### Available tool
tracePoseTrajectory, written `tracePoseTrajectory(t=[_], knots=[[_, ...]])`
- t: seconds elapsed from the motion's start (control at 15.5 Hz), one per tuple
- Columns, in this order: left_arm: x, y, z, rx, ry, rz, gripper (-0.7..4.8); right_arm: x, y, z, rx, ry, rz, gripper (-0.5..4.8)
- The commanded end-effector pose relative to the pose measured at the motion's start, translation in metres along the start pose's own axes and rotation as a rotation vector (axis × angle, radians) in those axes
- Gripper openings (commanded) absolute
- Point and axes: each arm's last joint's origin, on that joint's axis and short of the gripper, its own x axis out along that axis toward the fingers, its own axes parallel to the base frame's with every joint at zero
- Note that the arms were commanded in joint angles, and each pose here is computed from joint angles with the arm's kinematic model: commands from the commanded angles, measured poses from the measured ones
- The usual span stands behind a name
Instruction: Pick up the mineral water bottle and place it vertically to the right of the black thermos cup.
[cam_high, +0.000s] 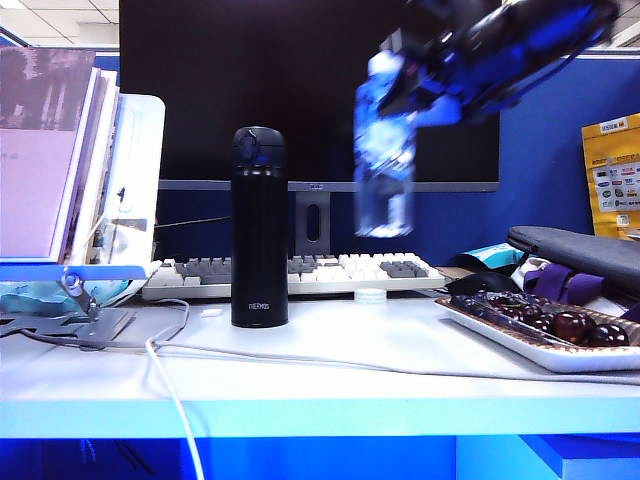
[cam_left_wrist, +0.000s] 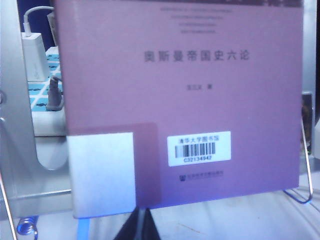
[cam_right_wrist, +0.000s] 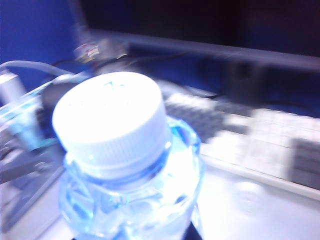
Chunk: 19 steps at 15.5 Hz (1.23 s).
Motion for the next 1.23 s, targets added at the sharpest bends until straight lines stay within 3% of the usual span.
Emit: tracePoseTrajectory(t=[0.06, 0.52, 0.84, 1.23], knots=[[0.0, 0.0, -0.001, 0.004, 0.006, -0.007, -0.04, 0.01, 0.001, 0.009, -0.044, -0.155, 0.014, 1.35], [0.0, 0.0, -0.001, 0.004, 0.007, -0.005, -0.04, 0.047, -0.009, -0.024, -0.038, -0.141, -0.002, 1.35], [0.0, 0.0, -0.001, 0.004, 0.007, -0.005, -0.04, 0.06, -0.011, -0.015, -0.048, -0.147, 0.06, 1.35], [0.0, 0.0, -0.001, 0.004, 0.007, -0.005, -0.04, 0.068, -0.006, -0.016, -0.099, -0.048, 0.095, 1.35]])
